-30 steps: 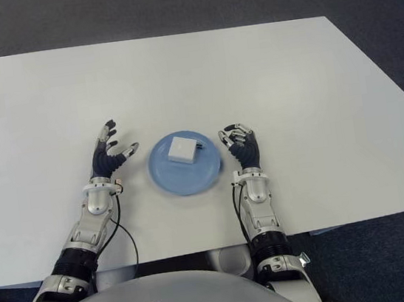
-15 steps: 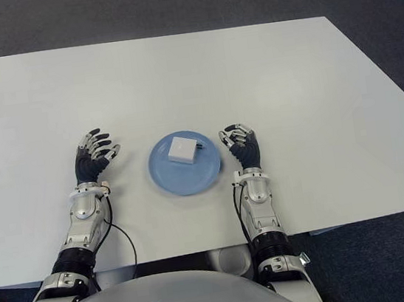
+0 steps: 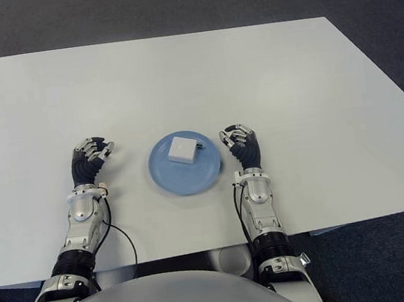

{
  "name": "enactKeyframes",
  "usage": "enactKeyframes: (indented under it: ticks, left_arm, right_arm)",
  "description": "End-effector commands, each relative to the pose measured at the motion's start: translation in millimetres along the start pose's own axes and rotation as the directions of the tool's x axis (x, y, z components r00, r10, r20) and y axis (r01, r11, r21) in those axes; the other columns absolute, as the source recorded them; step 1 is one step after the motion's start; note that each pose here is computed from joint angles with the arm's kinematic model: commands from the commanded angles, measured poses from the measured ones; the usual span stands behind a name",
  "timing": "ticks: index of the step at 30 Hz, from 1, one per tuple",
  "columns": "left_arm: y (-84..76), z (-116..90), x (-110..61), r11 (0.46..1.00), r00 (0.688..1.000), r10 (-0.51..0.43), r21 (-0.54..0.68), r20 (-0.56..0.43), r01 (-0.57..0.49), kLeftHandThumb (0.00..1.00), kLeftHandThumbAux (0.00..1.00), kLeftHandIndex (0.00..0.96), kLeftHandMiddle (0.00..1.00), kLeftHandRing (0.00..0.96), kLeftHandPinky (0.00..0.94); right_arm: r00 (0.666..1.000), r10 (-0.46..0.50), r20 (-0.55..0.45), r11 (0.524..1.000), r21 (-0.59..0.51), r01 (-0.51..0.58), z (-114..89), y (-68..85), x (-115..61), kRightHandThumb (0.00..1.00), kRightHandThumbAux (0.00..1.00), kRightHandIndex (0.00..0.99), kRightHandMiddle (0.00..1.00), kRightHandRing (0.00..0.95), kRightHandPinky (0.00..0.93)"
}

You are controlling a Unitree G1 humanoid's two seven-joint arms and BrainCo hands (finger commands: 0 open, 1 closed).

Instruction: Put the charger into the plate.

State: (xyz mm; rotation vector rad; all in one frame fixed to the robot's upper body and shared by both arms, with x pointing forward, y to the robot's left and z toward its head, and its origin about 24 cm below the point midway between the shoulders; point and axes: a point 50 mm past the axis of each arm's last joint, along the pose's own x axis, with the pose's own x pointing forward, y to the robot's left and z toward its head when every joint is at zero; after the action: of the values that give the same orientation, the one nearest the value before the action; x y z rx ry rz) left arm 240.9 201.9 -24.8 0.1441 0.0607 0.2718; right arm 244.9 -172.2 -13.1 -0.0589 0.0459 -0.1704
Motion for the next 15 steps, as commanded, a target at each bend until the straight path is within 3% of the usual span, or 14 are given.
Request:
enactKeyframes:
  ticks: [1, 15]
  left_arm:
    - [-0.9, -7.5, -2.6, 0.999, 0.998, -0.047, 0.024, -0.04, 0.048, 0.705, 0.717, 0.43, 0.558, 0.549, 0.534]
    - [-8.8, -8.2, -5.3, 0.992, 0.991, -0.12, 0.032, -0.06, 0.122, 0.708, 0.716, 0.432, 0.586, 0.585, 0.567]
  right_arm:
    - [0.998, 0.001, -0.069, 1.0, -0.004, -0.001, -12.2, -3.2, -7.4, 0.705, 0.726, 0.435, 0.757, 0.753, 0.762]
    - [0.997, 0.004, -0.075, 1.0, -0.009, -0.005, -12.6, -5.1, -7.1, 0.705, 0.726, 0.436, 0.755, 0.748, 0.761]
